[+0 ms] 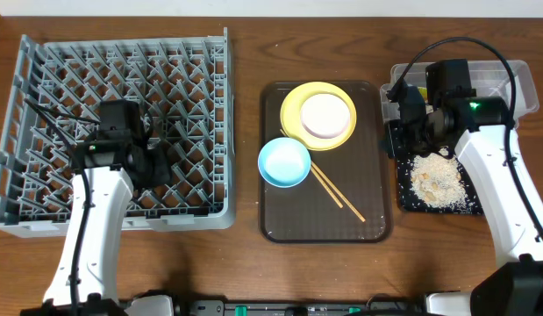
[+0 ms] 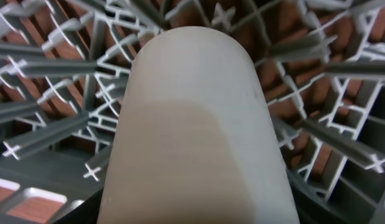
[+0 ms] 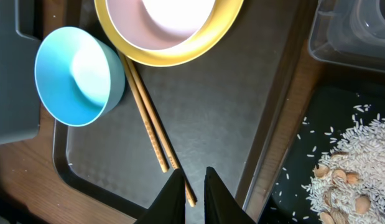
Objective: Sort waste into correct bins and load items into the dishwasher rack
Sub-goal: 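Open the left gripper to release the cup and lift away, then reach the left gripper to the light blue bowl and grasp its rim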
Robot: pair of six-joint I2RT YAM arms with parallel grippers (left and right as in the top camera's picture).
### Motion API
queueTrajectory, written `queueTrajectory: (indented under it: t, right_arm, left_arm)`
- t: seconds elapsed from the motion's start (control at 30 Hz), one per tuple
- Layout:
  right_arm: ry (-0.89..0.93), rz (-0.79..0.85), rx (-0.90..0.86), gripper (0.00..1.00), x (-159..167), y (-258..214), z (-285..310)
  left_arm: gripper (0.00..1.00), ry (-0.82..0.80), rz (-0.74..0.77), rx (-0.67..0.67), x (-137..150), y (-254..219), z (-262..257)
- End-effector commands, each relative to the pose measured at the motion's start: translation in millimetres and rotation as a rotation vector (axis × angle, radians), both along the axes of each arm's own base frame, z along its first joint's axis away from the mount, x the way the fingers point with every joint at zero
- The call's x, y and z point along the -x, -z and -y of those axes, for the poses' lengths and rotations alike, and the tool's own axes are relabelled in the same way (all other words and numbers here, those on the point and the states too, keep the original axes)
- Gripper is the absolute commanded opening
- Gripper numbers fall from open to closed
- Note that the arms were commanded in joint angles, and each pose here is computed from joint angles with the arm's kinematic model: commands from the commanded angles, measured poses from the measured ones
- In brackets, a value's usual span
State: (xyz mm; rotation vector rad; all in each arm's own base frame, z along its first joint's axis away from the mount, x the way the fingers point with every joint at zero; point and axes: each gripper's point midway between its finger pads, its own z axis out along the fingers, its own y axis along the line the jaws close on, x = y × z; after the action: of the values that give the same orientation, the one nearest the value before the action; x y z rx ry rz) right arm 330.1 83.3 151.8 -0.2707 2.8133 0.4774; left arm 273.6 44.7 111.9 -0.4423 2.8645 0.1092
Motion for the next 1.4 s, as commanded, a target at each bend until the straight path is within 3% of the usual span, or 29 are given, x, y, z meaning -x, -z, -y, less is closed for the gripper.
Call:
queueTrajectory:
  t: [0.0, 0.03, 0.07, 0.17, 0.23, 0.33, 0.5, 0.6, 0.73, 0.87, 1.07, 1.37]
  right_arm:
    - [0.000, 0.020, 0.006, 0.11, -0.7, -6.1, -2.1]
    - [0.003, 0.017, 0.005, 0.11, -0.4, -6.0, -2.1]
    - [0.004, 0.016, 0.005, 0.11, -0.1, -5.9, -2.1]
    - [0.004, 0.012, 0.005, 0.13, 0.7, -5.7, -2.0]
    - [0.004, 0.007, 0.006, 0.14, 1.8, -5.3, -1.9]
    - [0.003, 0.005, 0.007, 0.21, 2.5, -5.1, -1.8]
    - [0.003, 0.005, 0.006, 0.29, 2.4, -5.1, -1.8]
    - [0.003, 0.005, 0.007, 0.29, 2.5, -5.1, -1.8]
    - [0.003, 0.005, 0.006, 0.29, 2.3, -5.2, -1.8]
    - [0.003, 0.005, 0.006, 0.30, 2.3, -5.2, -1.8]
    - [0.004, 0.004, 0.006, 0.29, 2.6, -5.1, -1.7]
    - [0.258, -0.059, 0.197, 0.29, 5.4, 5.6, 48.6]
  left_arm:
    - [0.29, -0.021, -0.045, 0.003, 2.8, 7.9, -1.6]
    - [0.30, -0.021, -0.059, 0.005, 3.1, 11.3, -1.5]
    - [0.41, -0.021, -0.072, 0.006, 3.3, 14.5, -1.5]
    - [0.47, -0.020, -0.105, 0.009, 3.7, 23.3, -1.4]
    - [0.57, -0.020, -0.113, 0.010, 3.6, 25.5, -1.5]
    - [0.74, -0.020, -0.078, 0.006, -1.3, 17.7, -2.0]
    - [0.91, -0.020, 0.037, -0.006, -11.8, -14.7, -3.2]
    - [0.93, -0.022, 0.088, -0.004, -11.3, -29.4, -1.9]
    - [0.94, 0.039, 0.184, 0.125, -17.0, -47.7, 26.6]
    - [0.94, 0.159, 0.269, 0.211, -32.1, -60.9, 63.5]
    - [0.94, 0.371, 0.357, 0.227, -53.6, -68.5, 129.1]
    - [0.94, 0.638, 0.293, 0.221, -52.0, -26.1, 229.2]
